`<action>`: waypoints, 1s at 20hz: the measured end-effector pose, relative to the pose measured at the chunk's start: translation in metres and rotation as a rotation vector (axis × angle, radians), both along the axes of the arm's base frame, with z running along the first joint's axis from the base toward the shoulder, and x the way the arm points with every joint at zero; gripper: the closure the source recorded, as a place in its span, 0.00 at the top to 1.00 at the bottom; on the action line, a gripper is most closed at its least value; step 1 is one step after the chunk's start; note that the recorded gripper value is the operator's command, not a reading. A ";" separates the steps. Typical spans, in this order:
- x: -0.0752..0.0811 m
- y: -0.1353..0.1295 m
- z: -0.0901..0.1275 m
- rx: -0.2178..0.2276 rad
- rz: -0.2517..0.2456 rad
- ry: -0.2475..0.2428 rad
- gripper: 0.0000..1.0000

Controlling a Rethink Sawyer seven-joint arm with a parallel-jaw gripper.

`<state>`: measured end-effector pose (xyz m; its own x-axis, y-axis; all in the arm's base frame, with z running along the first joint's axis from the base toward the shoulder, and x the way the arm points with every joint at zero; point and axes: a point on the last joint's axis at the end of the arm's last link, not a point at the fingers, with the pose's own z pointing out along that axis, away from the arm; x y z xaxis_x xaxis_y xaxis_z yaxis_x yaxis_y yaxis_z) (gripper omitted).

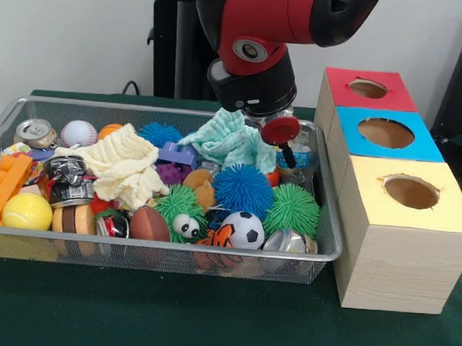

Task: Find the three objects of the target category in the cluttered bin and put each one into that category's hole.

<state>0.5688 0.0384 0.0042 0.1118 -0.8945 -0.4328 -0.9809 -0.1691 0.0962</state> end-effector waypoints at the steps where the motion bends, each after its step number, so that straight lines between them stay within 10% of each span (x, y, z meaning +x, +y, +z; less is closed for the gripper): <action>1: 0.000 -0.001 0.000 0.000 -0.001 0.000 1.00; 7: 0.000 -0.011 -0.003 0.011 -0.026 0.003 1.00; 8: 0.000 -0.016 -0.004 0.013 -0.036 0.004 0.00; 20: -0.003 -0.017 -0.011 0.020 -0.040 0.013 0.00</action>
<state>0.5663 0.0215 -0.0064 0.0700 -0.8896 -0.4514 -0.9856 -0.1315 0.1062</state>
